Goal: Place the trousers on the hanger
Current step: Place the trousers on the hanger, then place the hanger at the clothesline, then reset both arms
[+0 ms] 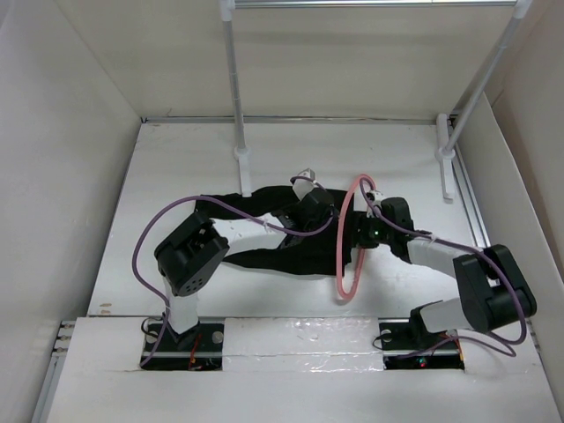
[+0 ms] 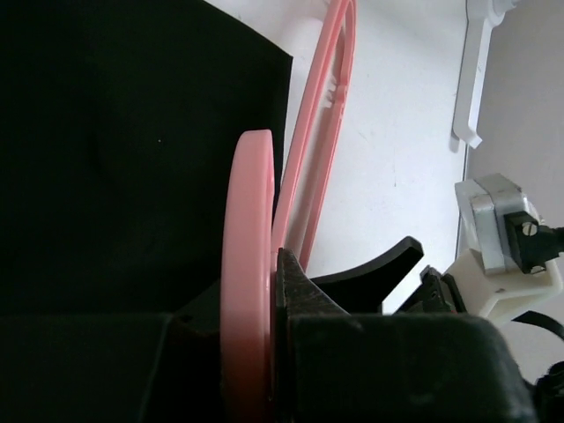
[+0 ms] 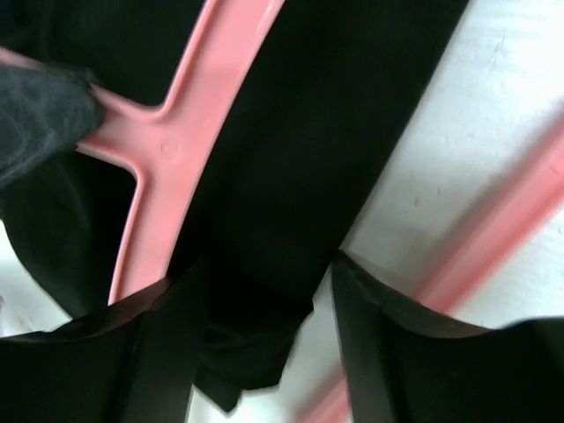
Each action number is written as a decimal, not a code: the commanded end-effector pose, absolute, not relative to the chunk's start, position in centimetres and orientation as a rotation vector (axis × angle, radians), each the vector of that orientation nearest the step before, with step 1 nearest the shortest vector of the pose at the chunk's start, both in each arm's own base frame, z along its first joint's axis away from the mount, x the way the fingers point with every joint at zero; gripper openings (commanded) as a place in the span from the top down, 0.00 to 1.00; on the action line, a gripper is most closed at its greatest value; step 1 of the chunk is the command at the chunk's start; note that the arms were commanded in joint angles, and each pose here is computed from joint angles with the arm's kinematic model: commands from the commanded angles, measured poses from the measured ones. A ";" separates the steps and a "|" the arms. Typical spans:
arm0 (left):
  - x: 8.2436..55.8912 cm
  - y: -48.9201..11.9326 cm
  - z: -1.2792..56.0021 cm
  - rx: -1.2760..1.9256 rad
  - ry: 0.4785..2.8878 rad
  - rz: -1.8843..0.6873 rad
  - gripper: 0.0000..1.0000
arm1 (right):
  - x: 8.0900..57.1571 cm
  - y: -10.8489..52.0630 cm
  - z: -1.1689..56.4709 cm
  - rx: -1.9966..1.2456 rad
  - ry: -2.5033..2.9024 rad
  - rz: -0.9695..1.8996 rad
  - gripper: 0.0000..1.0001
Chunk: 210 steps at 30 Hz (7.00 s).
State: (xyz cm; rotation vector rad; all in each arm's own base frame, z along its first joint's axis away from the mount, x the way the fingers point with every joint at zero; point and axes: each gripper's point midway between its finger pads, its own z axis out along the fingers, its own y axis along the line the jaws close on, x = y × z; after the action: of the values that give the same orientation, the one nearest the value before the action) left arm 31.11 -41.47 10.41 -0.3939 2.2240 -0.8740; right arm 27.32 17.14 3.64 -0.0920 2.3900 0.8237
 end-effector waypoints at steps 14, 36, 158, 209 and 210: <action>32.3 -37.6 9.4 -0.365 2.238 -0.721 1.00 | 27.9 16.6 6.3 -0.019 2.249 0.897 1.00; 33.0 -26.0 10.3 -0.360 2.186 -0.416 1.00 | 27.2 5.9 7.5 0.053 2.252 0.672 1.00; 20.7 -20.3 35.0 -0.190 1.948 -0.815 0.29 | 48.0 8.2 53.1 0.302 1.150 1.349 1.00; 24.7 -23.1 40.9 -0.127 1.797 -0.762 0.01 | 35.9 3.9 46.1 0.095 1.413 0.813 0.00; 24.8 -23.0 41.4 -0.131 1.780 -0.766 0.01 | 33.7 4.6 46.4 0.018 1.398 0.743 0.00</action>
State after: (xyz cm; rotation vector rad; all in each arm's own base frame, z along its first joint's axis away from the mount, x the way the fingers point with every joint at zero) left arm 24.39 -23.34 36.82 -0.1157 1.9170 -0.7161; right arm 37.03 2.72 47.93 0.1844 1.3537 0.8637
